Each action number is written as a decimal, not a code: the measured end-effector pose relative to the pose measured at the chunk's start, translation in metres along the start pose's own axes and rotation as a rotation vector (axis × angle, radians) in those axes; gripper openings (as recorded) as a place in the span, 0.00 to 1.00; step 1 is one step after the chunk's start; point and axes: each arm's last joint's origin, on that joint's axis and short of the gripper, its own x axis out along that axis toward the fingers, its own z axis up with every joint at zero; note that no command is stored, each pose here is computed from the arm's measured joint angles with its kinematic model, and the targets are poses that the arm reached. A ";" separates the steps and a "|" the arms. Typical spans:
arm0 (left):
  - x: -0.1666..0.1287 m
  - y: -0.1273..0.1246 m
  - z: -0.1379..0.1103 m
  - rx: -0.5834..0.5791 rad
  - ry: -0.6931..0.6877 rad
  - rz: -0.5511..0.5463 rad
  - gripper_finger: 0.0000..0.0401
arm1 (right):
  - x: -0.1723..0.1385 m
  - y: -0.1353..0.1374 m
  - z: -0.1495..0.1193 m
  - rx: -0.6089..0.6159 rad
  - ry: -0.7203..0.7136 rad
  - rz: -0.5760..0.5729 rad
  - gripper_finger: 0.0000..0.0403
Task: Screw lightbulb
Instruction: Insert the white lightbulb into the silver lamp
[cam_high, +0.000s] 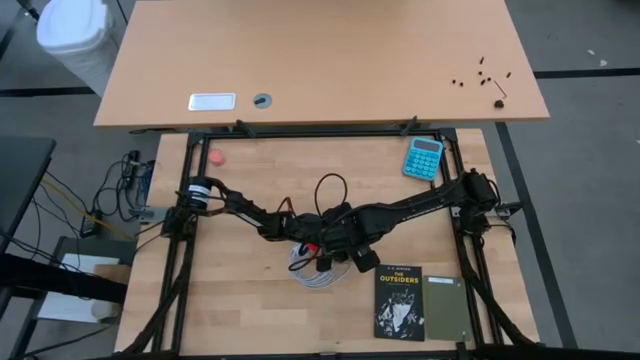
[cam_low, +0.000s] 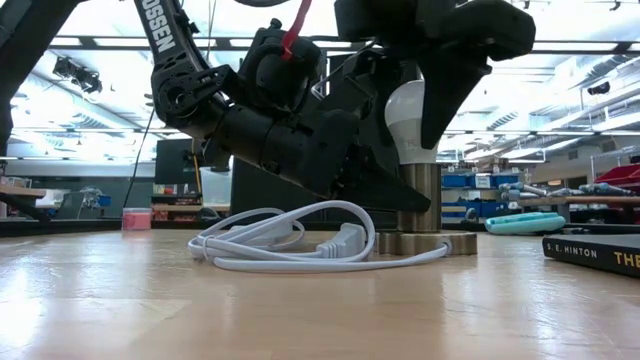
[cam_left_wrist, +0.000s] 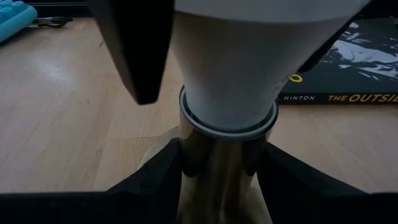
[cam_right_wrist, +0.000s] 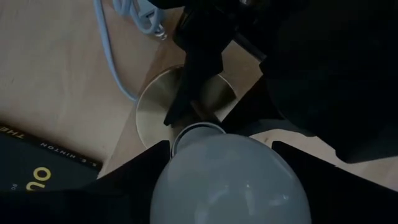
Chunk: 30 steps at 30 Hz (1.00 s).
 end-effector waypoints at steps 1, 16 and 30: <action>0.000 0.000 0.000 0.000 0.000 0.000 0.46 | 0.000 0.000 0.000 0.000 0.000 0.000 0.68; 0.000 0.000 0.001 -0.016 -0.005 0.000 0.46 | 0.000 0.001 0.000 0.248 0.002 -0.004 0.70; 0.000 0.000 0.001 -0.041 -0.015 0.015 0.46 | 0.000 0.001 -0.001 0.737 0.005 -0.003 0.71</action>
